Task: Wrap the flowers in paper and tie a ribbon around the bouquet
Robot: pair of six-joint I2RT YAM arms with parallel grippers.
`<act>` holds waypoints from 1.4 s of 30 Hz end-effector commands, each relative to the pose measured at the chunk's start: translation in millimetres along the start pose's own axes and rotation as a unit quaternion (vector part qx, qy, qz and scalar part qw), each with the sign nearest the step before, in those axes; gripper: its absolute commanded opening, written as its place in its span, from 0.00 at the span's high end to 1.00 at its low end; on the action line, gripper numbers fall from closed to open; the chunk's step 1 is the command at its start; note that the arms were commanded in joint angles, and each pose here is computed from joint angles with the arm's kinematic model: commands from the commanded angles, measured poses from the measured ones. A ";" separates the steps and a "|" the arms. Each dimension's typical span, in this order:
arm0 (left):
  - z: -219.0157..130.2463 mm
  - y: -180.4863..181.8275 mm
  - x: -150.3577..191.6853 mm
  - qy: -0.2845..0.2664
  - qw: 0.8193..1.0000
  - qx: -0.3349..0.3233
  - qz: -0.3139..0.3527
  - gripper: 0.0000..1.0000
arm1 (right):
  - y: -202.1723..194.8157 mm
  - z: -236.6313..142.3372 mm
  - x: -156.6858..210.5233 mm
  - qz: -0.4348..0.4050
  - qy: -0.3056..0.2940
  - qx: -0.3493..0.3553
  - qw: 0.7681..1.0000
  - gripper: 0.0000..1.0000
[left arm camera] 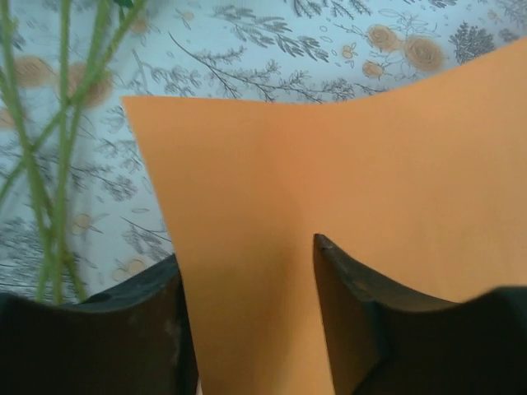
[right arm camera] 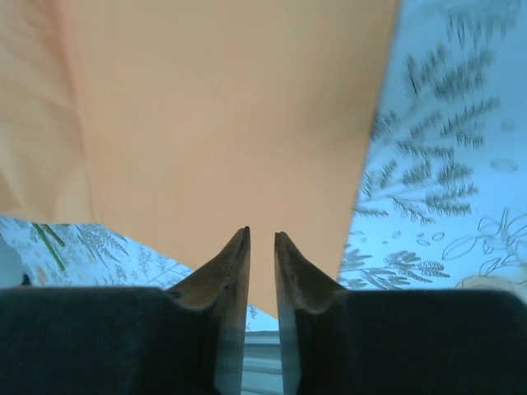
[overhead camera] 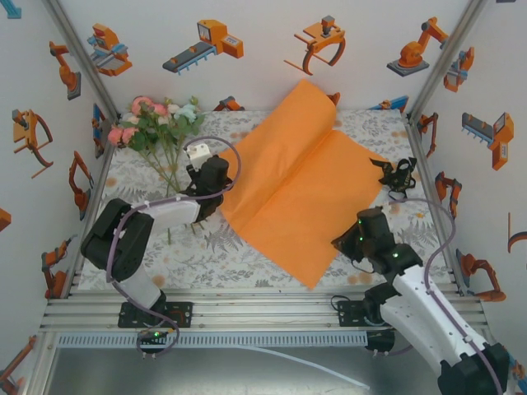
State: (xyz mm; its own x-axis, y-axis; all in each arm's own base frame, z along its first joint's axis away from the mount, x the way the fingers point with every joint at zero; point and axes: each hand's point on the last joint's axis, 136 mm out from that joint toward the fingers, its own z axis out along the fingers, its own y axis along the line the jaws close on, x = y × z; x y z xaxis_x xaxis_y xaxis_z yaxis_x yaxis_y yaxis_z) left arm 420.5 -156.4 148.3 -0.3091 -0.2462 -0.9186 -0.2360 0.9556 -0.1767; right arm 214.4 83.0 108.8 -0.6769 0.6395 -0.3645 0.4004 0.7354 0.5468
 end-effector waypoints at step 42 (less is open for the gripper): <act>24.7 -69.1 99.1 0.219 0.963 0.135 0.080 0.42 | -46.0 75.5 -35.6 -0.077 0.055 0.139 0.986 0.80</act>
State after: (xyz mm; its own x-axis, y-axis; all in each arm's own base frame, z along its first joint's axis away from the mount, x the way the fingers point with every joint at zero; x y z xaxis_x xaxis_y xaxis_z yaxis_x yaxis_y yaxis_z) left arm 426.4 -228.6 62.0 -0.6836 -0.1173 -0.7204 0.0035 0.9865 -0.1639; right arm 267.0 57.8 30.9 -0.8296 0.4768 -0.2907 0.3908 0.8675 0.3076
